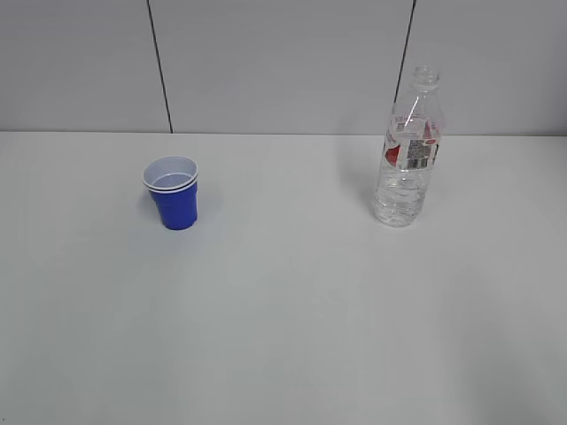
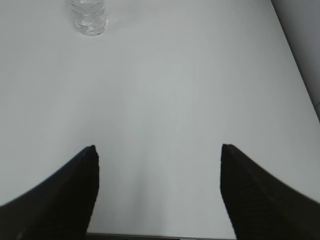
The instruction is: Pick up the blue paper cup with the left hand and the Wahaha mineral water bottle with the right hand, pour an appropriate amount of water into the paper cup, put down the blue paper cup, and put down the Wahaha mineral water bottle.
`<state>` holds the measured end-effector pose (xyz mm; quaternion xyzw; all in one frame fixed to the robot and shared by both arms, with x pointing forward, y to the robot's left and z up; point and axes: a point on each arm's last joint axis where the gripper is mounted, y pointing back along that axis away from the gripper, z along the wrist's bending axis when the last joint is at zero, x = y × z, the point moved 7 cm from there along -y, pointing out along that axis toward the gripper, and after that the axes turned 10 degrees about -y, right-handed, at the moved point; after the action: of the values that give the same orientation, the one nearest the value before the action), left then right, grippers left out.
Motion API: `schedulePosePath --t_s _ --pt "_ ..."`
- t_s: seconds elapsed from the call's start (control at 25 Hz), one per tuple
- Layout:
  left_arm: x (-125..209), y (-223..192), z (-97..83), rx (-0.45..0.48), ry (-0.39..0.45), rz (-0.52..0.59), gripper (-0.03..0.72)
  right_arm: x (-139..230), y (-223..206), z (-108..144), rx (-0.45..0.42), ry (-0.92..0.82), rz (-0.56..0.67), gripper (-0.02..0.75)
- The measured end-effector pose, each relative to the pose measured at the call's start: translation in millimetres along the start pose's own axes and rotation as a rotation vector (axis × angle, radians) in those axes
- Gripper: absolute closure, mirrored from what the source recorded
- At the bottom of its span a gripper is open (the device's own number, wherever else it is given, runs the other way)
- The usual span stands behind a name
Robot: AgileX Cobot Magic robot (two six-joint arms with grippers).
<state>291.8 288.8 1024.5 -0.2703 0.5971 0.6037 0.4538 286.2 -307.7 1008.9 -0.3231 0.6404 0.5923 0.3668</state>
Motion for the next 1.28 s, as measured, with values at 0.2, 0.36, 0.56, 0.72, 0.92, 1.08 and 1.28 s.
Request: schedulePosePath --t_s 0.2,0.36,0.56,0.72,0.92,1.08,1.28 --pt "0.0 0.0 0.0 0.000 0.000 0.000 0.337 0.0 0.0 0.0 0.000 0.000 0.000 0.169" --pt "0.0 0.0 0.0 0.000 0.000 0.000 0.346 0.0 0.0 0.0 0.000 0.000 0.000 0.169" --pt "0.0 0.0 0.0 0.000 0.000 0.000 0.353 0.0 0.0 -0.3 0.002 0.001 0.000 0.169" --pt "0.0 0.0 0.0 0.000 0.000 0.000 0.354 0.0 0.0 -0.3 0.002 0.001 0.000 0.169" --pt "0.0 0.0 0.0 0.000 0.000 0.000 0.356 0.0 0.0 -0.3 0.002 0.001 0.000 0.169" --pt "0.0 0.0 0.0 0.000 0.000 0.000 0.356 0.0 0.0 -0.3 0.002 0.001 0.000 0.169" --pt "0.0 0.0 0.0 0.000 0.000 0.000 0.356 0.0 0.0 -0.3 0.002 0.001 0.000 0.169"
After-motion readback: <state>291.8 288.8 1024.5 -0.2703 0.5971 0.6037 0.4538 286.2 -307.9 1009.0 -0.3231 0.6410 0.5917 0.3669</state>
